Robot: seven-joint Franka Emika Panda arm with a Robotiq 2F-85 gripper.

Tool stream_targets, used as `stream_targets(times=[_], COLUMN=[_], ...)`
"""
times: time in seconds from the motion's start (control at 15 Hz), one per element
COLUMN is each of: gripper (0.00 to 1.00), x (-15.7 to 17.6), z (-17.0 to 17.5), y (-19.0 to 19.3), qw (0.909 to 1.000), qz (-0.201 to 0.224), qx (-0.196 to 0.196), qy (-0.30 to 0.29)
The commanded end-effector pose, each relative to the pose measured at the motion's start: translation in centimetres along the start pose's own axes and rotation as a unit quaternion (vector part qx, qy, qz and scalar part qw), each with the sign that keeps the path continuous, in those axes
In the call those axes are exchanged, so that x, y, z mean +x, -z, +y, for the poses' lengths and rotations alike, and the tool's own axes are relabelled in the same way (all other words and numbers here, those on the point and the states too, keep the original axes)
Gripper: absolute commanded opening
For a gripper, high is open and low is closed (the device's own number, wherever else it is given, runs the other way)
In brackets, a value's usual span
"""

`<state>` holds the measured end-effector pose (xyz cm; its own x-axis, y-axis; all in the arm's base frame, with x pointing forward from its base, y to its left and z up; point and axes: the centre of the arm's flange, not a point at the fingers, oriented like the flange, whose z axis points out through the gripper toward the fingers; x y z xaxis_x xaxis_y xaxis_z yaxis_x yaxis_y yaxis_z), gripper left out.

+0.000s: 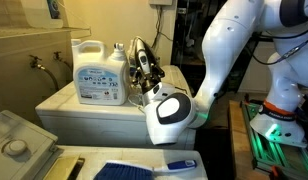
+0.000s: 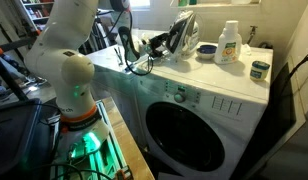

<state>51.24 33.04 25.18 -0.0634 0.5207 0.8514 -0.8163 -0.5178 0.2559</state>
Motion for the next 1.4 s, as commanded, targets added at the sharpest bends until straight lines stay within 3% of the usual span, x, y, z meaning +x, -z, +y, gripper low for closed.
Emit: stream_targets(times=[0.0, 0.13, 0.2, 0.47, 0.93, 1.2, 1.27, 1.33], gripper=[0.40, 0.40, 0.15, 0.15, 0.15, 0.15, 0.40, 0.40], x=[0.0, 0.0, 0.0, -0.2, -1.4, -2.3, 0.0, 0.0], z=[-0.1, -0.1, -0.1, -1.5, -2.1, -2.4, -1.2, -1.3], y=[0.1, 0.1, 0.1, 2.1, 3.9, 3.6, 1.4, 1.4], qw=[1.0000, 1.0000, 1.0000, 0.9996, 0.9968, 0.9962, 0.9959, 0.9956], qz=[0.003, 0.004, 0.004, 0.023, 0.041, 0.016, 0.025, 0.019], qx=[-0.002, -0.003, -0.003, -0.012, -0.062, -0.078, -0.081, -0.086], qy=[0.001, 0.001, 0.001, -0.011, -0.028, -0.036, -0.030, -0.032])
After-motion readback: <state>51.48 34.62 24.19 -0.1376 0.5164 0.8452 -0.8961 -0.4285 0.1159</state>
